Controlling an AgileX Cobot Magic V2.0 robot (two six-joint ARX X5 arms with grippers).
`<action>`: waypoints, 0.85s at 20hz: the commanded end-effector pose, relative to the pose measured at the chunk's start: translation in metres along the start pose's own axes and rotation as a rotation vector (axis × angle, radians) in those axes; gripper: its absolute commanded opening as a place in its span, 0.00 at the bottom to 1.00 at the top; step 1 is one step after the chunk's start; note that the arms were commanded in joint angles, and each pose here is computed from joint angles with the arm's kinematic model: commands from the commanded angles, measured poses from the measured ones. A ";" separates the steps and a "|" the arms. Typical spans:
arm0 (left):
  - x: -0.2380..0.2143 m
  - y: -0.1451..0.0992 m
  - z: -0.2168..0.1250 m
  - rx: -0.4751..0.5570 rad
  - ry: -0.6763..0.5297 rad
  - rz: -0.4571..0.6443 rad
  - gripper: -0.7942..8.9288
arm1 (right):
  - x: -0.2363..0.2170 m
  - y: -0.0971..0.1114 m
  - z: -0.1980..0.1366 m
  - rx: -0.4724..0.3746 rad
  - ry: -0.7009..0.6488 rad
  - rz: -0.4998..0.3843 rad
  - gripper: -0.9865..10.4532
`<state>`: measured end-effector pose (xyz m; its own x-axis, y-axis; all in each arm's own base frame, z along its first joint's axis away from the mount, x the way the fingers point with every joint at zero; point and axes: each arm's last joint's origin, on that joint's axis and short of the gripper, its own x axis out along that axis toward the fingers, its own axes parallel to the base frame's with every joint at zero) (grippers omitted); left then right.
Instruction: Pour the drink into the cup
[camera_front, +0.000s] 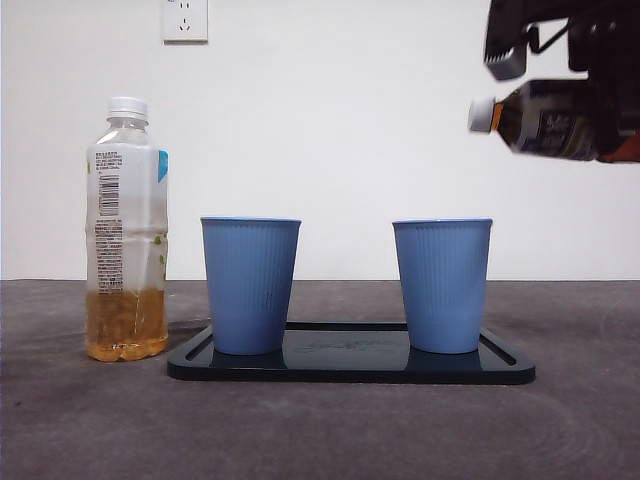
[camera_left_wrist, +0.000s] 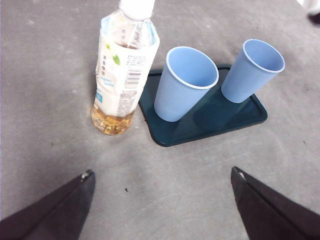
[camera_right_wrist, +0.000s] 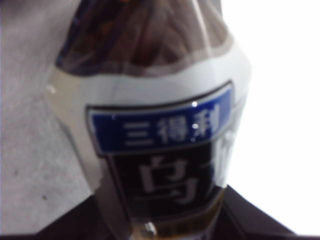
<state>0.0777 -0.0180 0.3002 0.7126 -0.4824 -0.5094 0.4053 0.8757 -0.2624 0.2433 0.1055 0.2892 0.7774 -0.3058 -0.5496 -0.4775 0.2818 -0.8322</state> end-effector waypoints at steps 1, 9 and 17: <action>-0.003 -0.002 0.005 0.024 -0.018 -0.008 0.53 | -0.003 -0.006 0.012 -0.081 0.018 -0.068 0.14; -0.003 -0.003 0.005 0.029 -0.014 -0.018 0.53 | 0.010 0.014 0.031 -0.264 0.106 -0.078 0.14; -0.003 -0.004 0.005 0.032 -0.013 -0.022 0.53 | 0.011 0.019 0.036 -0.303 0.115 -0.079 0.14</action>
<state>0.0772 -0.0195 0.3000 0.7019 -0.4964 -0.5108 0.4219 0.8676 -0.2633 0.2540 0.1353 0.2574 0.7467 -0.4133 -0.5211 -0.5842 -0.0330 -0.8110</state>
